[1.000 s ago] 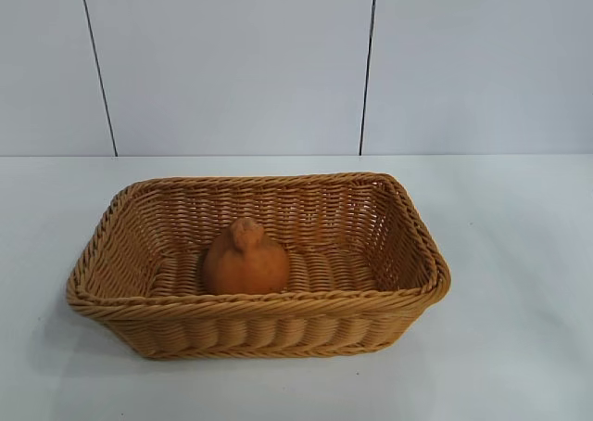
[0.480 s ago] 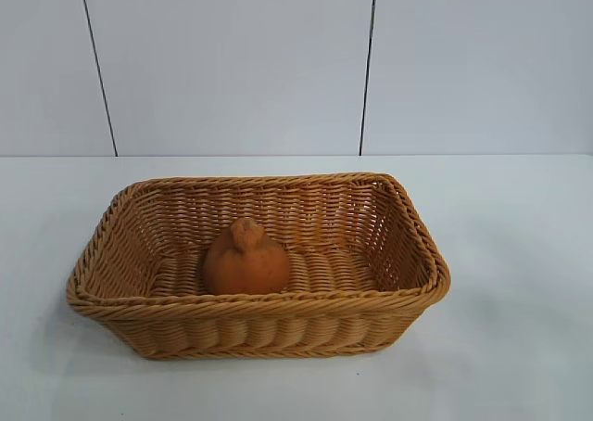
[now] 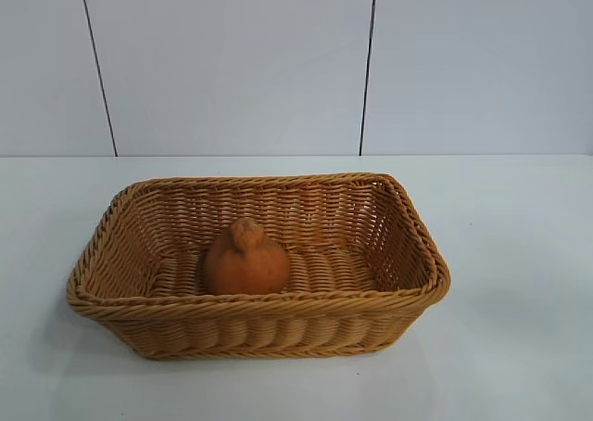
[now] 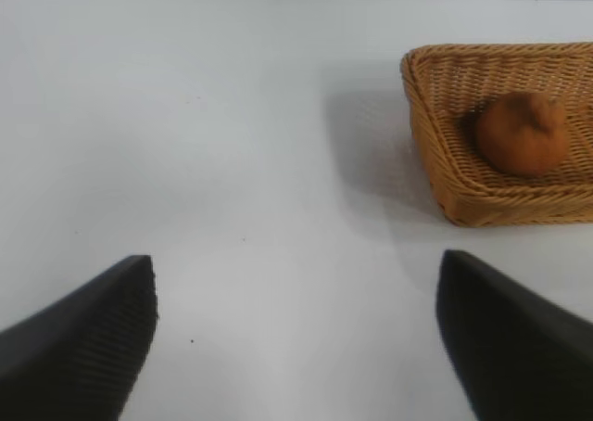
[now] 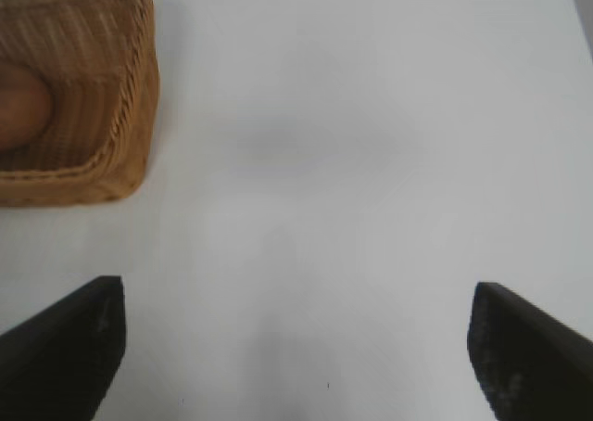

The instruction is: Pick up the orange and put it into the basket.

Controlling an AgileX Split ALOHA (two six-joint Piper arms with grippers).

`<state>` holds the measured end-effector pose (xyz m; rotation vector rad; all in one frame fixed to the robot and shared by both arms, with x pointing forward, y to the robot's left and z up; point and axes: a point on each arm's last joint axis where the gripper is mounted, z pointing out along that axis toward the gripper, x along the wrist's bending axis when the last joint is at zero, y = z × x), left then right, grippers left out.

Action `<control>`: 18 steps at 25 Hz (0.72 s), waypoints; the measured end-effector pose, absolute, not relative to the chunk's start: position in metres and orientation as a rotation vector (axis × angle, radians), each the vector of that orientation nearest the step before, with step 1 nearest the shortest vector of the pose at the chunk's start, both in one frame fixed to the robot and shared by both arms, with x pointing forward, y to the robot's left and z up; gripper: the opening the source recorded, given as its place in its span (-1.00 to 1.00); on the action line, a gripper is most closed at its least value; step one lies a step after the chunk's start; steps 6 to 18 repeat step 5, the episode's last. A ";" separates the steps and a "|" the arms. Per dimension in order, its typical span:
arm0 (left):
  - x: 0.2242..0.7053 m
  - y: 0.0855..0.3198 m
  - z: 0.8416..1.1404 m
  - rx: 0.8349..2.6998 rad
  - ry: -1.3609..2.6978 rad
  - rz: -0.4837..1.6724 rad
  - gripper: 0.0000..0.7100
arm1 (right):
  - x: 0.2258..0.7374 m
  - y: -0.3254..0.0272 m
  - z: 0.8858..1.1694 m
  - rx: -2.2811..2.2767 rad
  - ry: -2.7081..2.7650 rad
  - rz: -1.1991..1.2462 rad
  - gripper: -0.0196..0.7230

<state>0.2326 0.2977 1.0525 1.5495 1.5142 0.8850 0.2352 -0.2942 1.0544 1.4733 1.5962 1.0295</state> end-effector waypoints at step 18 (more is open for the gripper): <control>0.233 0.298 1.053 1.550 1.514 0.885 0.66 | 0.235 -0.294 1.054 1.471 1.594 1.032 0.92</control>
